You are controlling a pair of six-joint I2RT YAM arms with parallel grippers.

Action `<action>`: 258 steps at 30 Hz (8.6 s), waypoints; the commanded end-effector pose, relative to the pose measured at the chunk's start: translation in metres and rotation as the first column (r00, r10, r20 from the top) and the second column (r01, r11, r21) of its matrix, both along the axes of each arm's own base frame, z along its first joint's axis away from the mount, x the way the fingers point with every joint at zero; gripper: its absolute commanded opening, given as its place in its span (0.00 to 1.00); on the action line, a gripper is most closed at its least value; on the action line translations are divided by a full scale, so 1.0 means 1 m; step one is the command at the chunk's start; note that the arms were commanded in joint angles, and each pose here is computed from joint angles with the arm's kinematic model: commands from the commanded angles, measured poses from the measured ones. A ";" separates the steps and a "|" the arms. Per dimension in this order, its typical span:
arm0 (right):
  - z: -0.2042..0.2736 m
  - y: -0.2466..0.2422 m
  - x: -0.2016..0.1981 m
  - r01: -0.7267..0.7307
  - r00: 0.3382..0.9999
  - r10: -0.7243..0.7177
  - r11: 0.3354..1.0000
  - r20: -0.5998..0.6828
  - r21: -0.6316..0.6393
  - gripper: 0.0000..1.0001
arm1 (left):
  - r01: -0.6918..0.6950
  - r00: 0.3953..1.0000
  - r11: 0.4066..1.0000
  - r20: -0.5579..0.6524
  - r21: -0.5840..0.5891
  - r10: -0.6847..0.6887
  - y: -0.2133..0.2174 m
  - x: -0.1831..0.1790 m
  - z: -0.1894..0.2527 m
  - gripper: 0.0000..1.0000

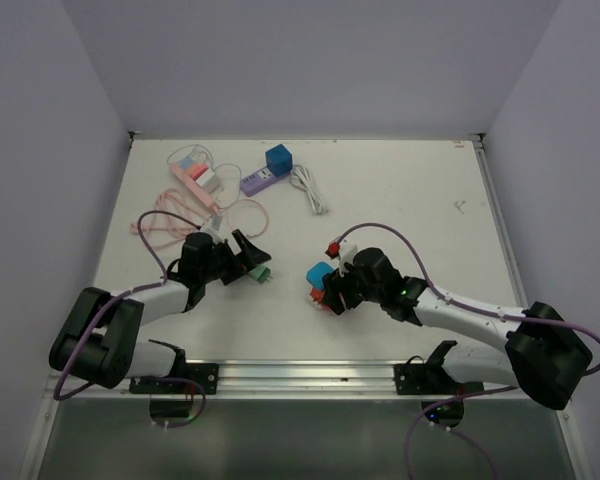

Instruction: Pull the plug off the socket

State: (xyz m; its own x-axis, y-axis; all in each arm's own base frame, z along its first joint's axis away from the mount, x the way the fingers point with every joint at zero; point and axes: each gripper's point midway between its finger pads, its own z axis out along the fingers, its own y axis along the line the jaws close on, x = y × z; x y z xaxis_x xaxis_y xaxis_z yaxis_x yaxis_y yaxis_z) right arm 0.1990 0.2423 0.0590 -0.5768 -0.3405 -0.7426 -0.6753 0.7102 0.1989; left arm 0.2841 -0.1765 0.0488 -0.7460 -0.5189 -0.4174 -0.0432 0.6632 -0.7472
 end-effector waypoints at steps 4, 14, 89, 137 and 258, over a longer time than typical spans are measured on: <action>0.032 0.017 0.025 -0.021 0.994 0.019 1.000 0.109 0.022 0.00 | 0.020 0.990 0.993 0.134 0.115 -0.035 0.005 0.012 0.042 1.00; 0.026 0.024 0.033 -0.055 0.992 0.056 0.998 0.117 -0.016 0.34 | 0.192 0.956 0.966 0.188 0.171 -0.223 -0.034 0.002 0.071 1.00; 0.027 -0.025 0.029 0.612 0.789 -0.407 0.585 -0.461 0.531 0.99 | 0.517 0.785 0.834 0.283 0.192 -0.551 -0.165 -0.028 0.118 0.00; 0.111 0.015 0.058 0.310 0.951 -0.200 0.600 -0.237 0.737 0.82 | 0.336 0.818 0.909 0.401 0.246 -0.411 -0.122 -0.008 0.150 0.00; 0.079 -0.037 0.067 0.221 0.974 -0.221 0.975 0.044 0.016 0.00 | 0.261 0.959 0.957 0.082 0.130 -0.273 -0.081 0.004 0.052 1.00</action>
State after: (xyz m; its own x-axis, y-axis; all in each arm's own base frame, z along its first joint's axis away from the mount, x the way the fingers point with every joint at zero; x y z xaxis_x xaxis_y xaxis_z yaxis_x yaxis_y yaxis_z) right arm 0.2491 0.1826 0.1033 -0.6914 -0.1935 -0.6961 -0.4345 0.8811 0.1866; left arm 0.2830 -0.2561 0.0728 -0.8310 -0.2036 -0.5177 0.2077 0.7497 -0.6283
